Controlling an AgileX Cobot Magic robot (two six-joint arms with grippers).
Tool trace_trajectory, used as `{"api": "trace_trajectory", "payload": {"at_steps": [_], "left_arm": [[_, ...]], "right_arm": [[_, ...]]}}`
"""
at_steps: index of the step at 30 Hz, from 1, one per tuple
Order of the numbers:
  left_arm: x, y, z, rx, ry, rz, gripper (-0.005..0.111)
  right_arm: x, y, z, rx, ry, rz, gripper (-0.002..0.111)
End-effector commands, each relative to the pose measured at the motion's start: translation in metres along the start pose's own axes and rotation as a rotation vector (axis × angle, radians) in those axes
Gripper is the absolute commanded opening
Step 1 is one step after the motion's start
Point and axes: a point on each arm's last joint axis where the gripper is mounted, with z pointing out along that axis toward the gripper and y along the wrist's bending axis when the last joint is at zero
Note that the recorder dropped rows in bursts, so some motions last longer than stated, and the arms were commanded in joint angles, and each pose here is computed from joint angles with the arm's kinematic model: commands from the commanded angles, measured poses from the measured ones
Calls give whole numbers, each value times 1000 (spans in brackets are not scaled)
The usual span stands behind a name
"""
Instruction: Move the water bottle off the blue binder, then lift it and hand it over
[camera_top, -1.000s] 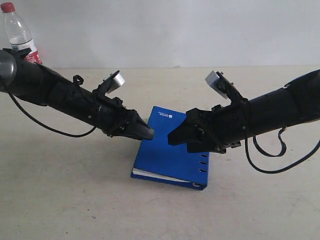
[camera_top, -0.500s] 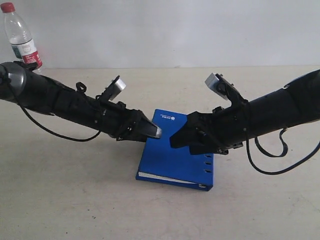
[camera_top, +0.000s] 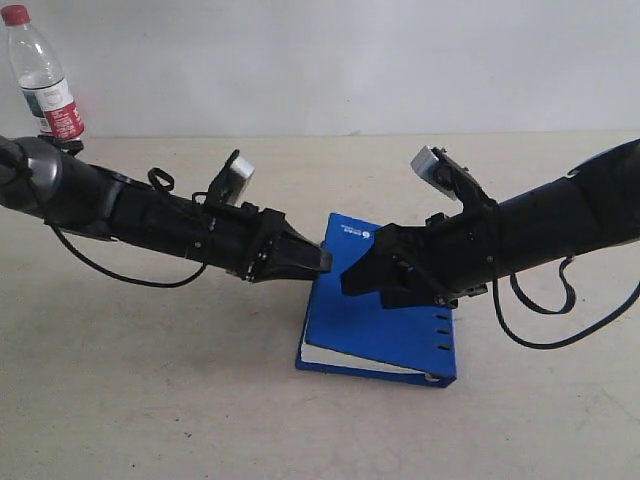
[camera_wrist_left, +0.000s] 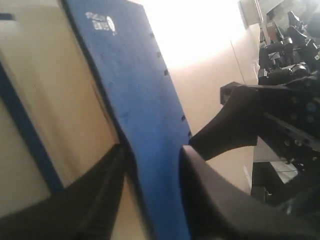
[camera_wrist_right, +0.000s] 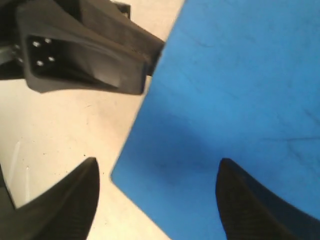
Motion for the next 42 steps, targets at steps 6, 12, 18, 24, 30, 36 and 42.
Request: {"api": "trace_trajectory", "payload": {"at_steps": [6,12,18,24,30,36,42], "left_arm": [[5,5,5,93,-6,-88,72],[3,4,5,100,-28,-75,71],[3,4,5,99,-25,-74,71],[3,5,5,85,-24,-72,71],[3,5,5,85,-24,-72,71],[3,8,6,49,-32,-81,71],[5,5,14,34,-16,-91,71]], "right_arm": [[-1,1,0,-12,0,-12,60],[-8,9,-9,-3,-38,-68,17],[-9,-30,-64,240,-19,67,0],[7,-48,-65,222,140,95,23],[15,-69,-44,184,169,199,55],[15,-67,-33,43,153,207,50],[10,-54,-33,-106,107,194,50]]}}
